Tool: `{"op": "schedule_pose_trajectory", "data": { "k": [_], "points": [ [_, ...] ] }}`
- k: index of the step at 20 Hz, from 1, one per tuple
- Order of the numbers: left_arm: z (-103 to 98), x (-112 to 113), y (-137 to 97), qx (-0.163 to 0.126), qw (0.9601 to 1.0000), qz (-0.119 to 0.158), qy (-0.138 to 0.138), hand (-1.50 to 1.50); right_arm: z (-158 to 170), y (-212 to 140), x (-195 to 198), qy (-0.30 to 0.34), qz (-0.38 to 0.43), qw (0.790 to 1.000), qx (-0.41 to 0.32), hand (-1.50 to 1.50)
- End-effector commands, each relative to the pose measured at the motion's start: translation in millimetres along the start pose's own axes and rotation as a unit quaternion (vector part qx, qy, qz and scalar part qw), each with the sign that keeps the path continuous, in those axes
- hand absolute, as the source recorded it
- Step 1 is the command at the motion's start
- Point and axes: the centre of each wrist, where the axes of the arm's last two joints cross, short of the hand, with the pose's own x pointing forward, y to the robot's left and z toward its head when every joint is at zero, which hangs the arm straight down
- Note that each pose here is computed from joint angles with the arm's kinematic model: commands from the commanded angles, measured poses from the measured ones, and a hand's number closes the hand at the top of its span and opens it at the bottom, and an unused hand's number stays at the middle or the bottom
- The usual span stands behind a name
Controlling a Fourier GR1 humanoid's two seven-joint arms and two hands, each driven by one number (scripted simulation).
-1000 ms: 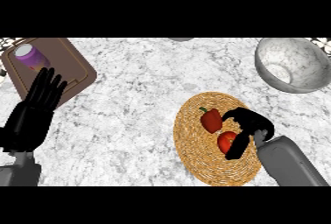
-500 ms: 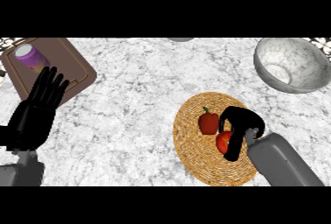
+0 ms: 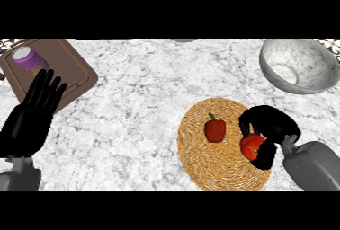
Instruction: Pick the tomato from the placemat and place it in the bowl
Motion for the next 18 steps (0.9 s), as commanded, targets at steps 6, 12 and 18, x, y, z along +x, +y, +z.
{"op": "schedule_pose_trajectory", "data": {
  "k": [6,12,18],
  "points": [
    [0,0,-2,0.005,0.9999,-0.01,-0.004,0.0,52,-38,-25,-0.052,0.013,0.984,-0.17,1.5],
    [-14,-1,-6,0.01,0.9999,0.0,0.0,0.0,93,-83,-51,0.014,0.0,0.956,-0.293,1.5],
    [0,-3,-5,-0.005,1.0,-0.004,0.0,0.0,130,-135,-65,0.07,-0.023,0.932,-0.356,1.5]
  ]
}}
